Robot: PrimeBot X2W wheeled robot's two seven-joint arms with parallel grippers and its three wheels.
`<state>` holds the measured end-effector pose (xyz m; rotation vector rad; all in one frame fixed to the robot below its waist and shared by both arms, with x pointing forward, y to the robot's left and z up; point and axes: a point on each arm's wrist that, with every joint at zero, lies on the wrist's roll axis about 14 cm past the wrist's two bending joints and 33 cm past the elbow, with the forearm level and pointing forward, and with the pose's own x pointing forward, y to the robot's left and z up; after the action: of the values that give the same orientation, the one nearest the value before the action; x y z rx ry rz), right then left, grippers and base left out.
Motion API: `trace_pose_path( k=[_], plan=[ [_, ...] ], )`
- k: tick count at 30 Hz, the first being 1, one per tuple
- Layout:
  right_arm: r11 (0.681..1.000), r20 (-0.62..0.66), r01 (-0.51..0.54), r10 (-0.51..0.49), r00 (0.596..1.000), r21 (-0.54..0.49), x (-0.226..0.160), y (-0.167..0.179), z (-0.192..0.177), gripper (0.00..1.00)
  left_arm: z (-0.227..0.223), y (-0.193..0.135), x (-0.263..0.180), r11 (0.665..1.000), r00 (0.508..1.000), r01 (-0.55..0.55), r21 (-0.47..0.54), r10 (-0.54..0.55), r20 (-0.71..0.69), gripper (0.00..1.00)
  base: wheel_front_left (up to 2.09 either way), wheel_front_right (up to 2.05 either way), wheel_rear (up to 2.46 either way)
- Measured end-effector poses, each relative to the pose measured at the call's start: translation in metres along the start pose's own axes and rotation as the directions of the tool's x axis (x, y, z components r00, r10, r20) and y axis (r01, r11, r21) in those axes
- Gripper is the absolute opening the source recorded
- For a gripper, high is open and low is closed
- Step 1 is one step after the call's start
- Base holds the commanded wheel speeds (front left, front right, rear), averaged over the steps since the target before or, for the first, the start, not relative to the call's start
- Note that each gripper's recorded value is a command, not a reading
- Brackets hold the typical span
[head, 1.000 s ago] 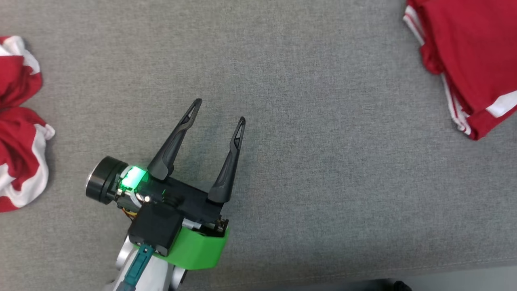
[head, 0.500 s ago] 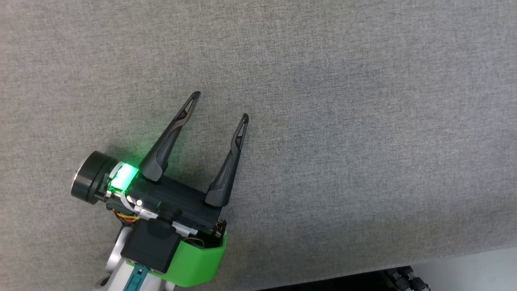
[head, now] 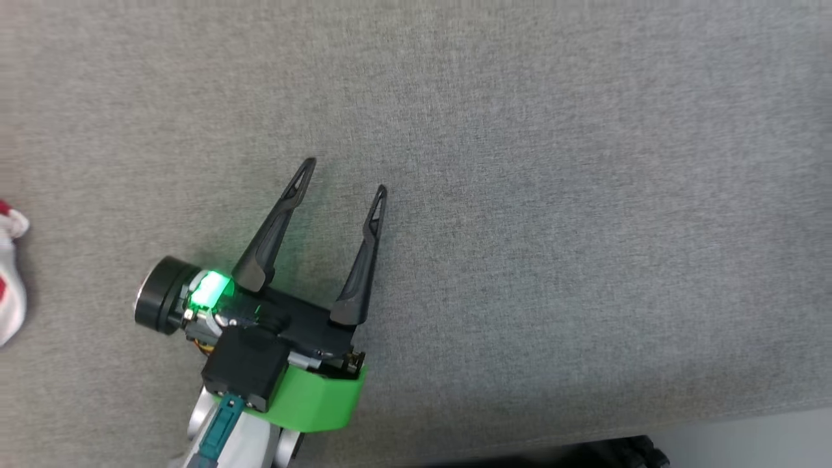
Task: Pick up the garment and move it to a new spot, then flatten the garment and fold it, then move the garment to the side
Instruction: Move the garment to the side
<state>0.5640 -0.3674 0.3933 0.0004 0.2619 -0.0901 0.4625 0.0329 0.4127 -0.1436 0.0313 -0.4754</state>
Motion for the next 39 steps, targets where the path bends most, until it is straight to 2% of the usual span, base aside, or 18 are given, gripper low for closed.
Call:
trace_pose_path(
  k=[8, 18, 23, 28, 39],
  plan=[
    [0.973, 0.092, -0.208, 0.199, 0.976, 0.101, -0.044, 0.106, 0.018, 1.00, 0.024, 0.020, -0.043, 0.985, 0.985, -0.170, 0.006, 0.170, -0.020, 1.00, 0.00, 0.00, 0.00],
    [0.937, 0.218, -0.339, 0.314, 0.924, 0.087, -0.135, 0.178, 0.047, 1.00, 0.062, 0.027, -0.102, 0.950, 0.950, -0.312, -0.016, 0.312, 0.028, 1.00, 0.00, 0.00, 0.00],
    [0.933, 0.305, -0.348, 0.306, 0.902, 0.093, -0.184, 0.190, 0.065, 1.00, 0.078, 0.024, -0.133, 0.938, 0.936, -0.346, 0.012, 0.345, 0.066, 1.00, 0.00, 0.00, 0.00],
    [0.935, 0.427, -0.347, 0.284, 0.858, 0.077, -0.222, 0.192, 0.098, 1.00, 0.104, 0.020, -0.150, 0.932, 0.926, -0.358, 0.061, 0.347, 0.148, 1.00, 0.00, 0.00, 0.00],
    [0.935, 0.420, -0.351, 0.301, 0.856, 0.044, -0.266, 0.204, 0.080, 1.00, 0.113, 0.014, -0.172, 0.925, 0.914, -0.376, 0.049, 0.361, 0.184, 1.00, 0.00, 0.00, 0.00]
  ],
)
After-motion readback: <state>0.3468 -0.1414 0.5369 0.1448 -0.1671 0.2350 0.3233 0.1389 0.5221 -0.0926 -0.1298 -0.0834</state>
